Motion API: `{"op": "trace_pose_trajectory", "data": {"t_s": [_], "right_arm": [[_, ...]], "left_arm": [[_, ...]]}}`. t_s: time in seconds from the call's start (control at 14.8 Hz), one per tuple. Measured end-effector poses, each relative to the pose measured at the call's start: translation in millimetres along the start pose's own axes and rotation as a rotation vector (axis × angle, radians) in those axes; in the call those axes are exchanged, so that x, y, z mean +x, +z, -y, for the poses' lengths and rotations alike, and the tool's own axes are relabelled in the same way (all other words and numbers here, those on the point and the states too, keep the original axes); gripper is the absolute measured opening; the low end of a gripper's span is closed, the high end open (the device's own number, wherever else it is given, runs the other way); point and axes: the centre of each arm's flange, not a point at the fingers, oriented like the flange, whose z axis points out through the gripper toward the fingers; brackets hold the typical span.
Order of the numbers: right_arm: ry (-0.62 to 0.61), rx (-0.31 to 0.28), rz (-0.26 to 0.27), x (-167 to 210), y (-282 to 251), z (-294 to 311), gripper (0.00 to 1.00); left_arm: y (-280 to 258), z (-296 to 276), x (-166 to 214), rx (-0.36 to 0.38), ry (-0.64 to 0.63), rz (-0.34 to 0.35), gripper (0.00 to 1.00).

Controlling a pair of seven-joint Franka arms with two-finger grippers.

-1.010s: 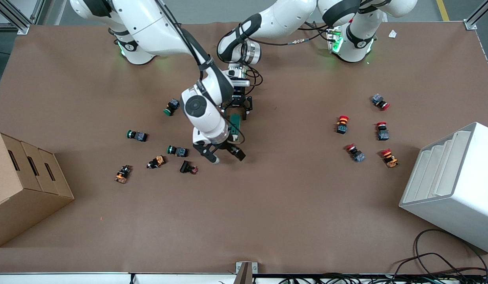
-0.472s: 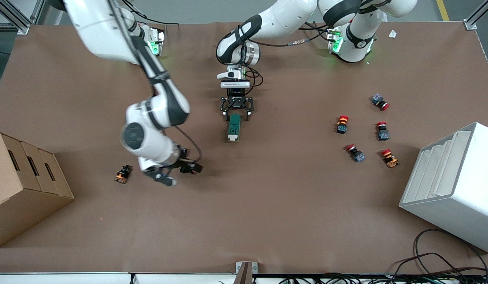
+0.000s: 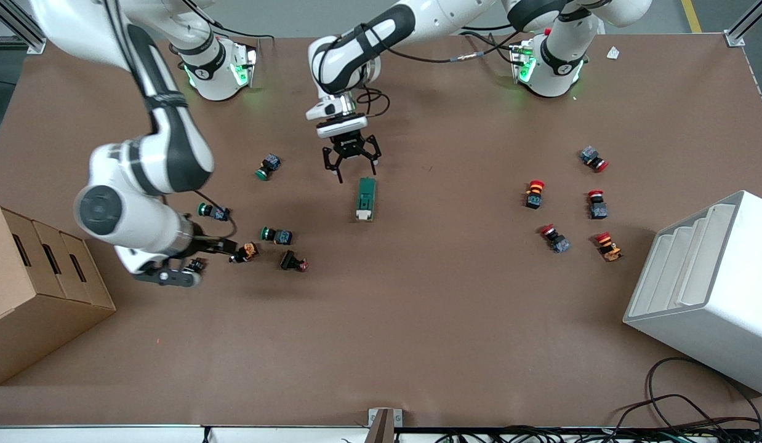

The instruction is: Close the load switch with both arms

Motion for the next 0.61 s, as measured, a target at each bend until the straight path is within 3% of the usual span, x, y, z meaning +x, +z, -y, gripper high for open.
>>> {"op": "trace_pose_trajectory", "data": {"t_s": [0.34,0.61], "right_arm": [[-0.089,-0.038,-0.008,-13,-63,-93,1.00],[-0.089,-0.046,-0.006,-30,-93,-110,1.00]], "left_arm": [[22,25,133,0.155,0.015,0.200,1.00],[42,85,273,0.164,0.000,0.357,1.00]]}}
